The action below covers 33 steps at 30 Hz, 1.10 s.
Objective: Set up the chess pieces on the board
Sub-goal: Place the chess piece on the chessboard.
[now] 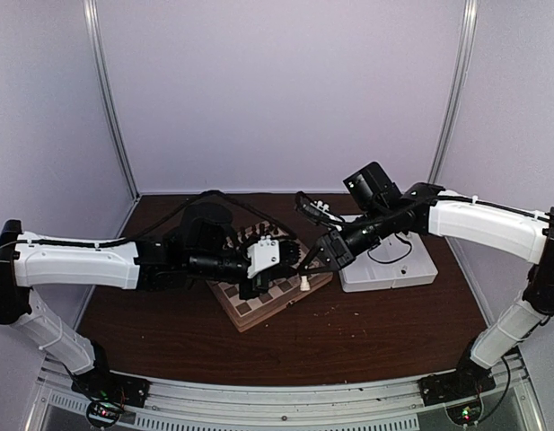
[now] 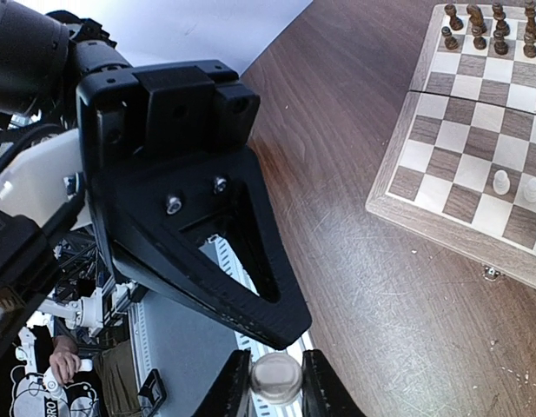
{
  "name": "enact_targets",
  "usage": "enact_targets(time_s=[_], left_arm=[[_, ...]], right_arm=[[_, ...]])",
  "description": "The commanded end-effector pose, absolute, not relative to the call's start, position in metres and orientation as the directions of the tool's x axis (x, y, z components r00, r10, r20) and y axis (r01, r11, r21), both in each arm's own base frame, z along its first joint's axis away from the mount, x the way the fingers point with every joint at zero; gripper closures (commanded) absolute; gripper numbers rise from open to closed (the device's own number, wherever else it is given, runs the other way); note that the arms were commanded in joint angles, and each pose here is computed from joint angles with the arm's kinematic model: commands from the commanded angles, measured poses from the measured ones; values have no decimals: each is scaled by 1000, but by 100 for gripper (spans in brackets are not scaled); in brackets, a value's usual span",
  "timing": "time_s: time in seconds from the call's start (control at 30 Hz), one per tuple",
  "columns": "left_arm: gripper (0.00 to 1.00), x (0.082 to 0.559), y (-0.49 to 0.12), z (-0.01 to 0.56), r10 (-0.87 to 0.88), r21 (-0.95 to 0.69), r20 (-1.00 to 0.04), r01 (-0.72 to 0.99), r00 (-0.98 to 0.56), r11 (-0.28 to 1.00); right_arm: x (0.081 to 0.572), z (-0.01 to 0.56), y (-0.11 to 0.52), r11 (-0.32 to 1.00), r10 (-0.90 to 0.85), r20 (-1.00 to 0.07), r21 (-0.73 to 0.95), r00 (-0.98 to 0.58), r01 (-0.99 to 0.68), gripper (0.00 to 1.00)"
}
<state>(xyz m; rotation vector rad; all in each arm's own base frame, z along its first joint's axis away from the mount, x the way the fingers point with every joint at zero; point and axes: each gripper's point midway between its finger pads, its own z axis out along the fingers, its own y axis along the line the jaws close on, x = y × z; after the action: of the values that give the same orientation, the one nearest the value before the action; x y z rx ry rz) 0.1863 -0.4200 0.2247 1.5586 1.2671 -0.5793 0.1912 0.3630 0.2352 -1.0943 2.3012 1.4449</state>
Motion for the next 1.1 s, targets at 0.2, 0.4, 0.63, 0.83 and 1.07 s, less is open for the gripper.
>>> enact_targets(time_s=[0.2, 0.4, 0.63, 0.83, 1.07], left_arm=[[93, 206, -419, 224, 415, 403, -859, 895, 299, 192], [68, 209, -412, 224, 399, 330, -892, 909, 212, 254], [37, 212, -408, 225, 329, 200, -941, 918, 81, 344], [32, 229, -407, 226, 213, 14, -972, 886, -96, 463], [29, 248, -376, 229, 119, -79, -975, 796, -187, 600]], right_arm=[[213, 234, 373, 277, -443, -541, 676, -715, -683, 86], [225, 233, 366, 358, -413, -555, 630, -722, -689, 89], [249, 227, 357, 473, -347, -602, 549, -719, -688, 90], [262, 224, 352, 529, -283, -691, 467, -666, -709, 90], [267, 206, 357, 604, -237, -771, 360, -591, -711, 90]])
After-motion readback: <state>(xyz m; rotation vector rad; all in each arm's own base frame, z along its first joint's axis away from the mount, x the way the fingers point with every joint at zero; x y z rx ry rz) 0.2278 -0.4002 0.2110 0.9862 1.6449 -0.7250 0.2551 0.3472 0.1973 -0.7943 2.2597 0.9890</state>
